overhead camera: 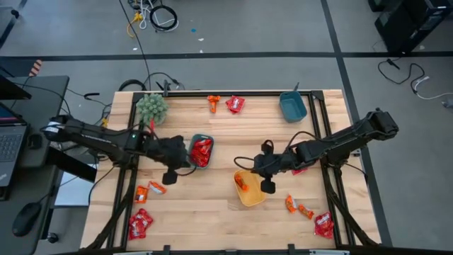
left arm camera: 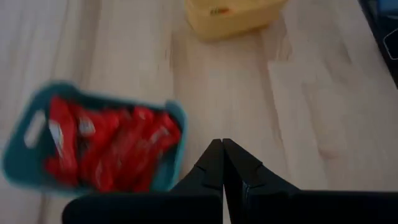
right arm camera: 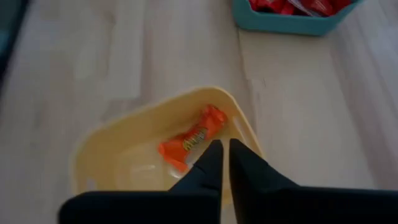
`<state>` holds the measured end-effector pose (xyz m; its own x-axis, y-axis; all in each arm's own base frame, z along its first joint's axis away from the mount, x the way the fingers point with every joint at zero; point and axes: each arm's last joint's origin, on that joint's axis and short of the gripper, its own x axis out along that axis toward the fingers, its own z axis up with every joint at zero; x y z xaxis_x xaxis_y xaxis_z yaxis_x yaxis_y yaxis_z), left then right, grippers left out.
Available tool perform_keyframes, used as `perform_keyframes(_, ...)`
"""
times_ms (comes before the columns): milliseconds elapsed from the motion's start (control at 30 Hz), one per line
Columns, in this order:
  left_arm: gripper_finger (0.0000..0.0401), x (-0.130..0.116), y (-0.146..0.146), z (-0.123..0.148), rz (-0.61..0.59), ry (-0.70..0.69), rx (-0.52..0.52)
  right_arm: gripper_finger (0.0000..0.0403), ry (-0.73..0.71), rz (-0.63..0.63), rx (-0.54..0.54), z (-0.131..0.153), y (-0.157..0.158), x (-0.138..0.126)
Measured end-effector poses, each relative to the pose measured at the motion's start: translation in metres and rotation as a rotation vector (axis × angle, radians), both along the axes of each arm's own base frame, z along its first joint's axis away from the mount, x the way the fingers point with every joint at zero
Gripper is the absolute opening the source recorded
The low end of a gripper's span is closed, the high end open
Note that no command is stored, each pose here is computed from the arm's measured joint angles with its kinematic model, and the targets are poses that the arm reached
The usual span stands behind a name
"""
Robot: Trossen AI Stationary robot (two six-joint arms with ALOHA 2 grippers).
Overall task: Sort candy
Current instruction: Put the orange candy into the yellow bin
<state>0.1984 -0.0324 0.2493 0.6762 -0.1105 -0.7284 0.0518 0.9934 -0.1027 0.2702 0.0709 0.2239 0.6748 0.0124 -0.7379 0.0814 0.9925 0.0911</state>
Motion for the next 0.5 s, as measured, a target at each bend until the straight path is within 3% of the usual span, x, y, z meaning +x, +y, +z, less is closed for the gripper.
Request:
perform_keyframes(233, 0.0, -0.006, -0.013, -0.008, 0.075, 0.104, -0.02, 0.0001, 0.032, -0.06, -0.061, -0.023, -0.006, -0.011)
perform_keyframes(367, 0.0, -0.003, -0.022, -0.014, 0.04, 0.133, -0.012, 0.0, 0.13, -0.025, 0.031, -0.033, -0.001, -0.024)
perform_keyframes(500, 0.0, 0.001, -0.029, -0.021, 0.018, 0.159, 0.007, 0.0003, 0.355, -0.008, 0.152, -0.041, 0.009, -0.045)
